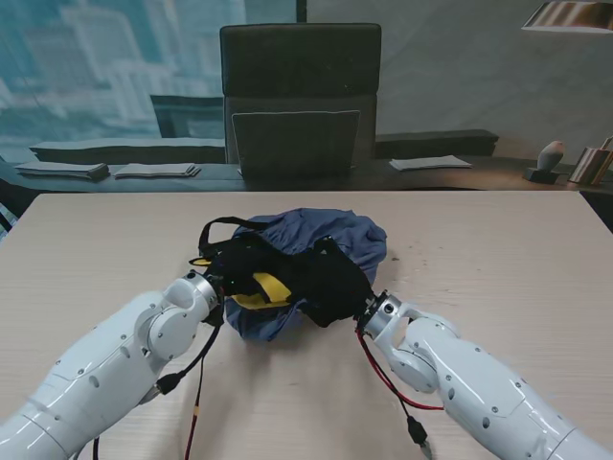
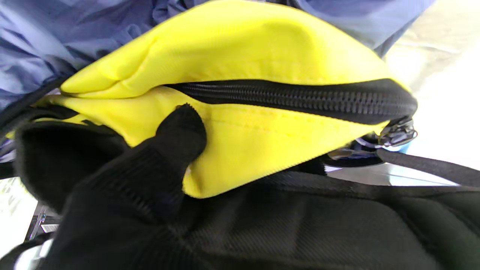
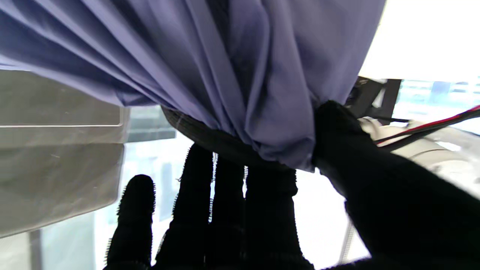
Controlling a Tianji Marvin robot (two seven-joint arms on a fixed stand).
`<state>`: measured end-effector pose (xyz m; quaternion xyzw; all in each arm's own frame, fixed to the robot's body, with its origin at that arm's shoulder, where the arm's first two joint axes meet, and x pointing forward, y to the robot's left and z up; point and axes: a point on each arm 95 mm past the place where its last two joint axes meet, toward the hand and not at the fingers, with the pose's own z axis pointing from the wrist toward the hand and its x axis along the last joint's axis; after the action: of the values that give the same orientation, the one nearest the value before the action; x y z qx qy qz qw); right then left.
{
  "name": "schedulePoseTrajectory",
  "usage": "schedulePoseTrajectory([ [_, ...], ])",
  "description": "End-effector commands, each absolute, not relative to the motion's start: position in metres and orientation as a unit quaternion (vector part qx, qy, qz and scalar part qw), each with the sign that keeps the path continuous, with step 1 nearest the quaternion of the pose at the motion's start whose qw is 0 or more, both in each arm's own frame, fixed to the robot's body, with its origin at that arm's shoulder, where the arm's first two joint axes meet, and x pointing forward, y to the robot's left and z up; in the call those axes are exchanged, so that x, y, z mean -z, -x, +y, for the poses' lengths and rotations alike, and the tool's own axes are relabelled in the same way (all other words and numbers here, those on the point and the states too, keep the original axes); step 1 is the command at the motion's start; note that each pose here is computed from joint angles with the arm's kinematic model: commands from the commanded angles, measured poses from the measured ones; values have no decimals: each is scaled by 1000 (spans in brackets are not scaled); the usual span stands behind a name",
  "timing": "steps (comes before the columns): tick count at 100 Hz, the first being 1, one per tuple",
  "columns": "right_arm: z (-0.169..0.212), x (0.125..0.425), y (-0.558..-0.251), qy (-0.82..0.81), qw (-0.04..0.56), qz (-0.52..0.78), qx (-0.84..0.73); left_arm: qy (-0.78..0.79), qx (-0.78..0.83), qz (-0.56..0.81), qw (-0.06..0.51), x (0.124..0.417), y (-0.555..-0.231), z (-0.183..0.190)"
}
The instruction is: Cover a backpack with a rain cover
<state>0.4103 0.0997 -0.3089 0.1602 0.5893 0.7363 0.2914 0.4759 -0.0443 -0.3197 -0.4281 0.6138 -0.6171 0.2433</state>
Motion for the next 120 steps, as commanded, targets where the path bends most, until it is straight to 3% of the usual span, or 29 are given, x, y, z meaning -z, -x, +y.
schedulePoseTrajectory([
  [1,111,310,-410,-172,294,593,-729,435,621,613,223,325,-474,-52],
  [16,109,322,-414,-211,310,609,-699,446,633,599,203,327,-468,-54],
  [33,104,330,-408,-257,290,631,-672,453,634,593,202,322,-462,-50],
  [66,104,313,-385,-386,233,547,-706,442,640,594,207,320,-457,-46],
  [120,148,330,-415,-385,335,604,-612,409,674,573,225,306,-452,-45],
])
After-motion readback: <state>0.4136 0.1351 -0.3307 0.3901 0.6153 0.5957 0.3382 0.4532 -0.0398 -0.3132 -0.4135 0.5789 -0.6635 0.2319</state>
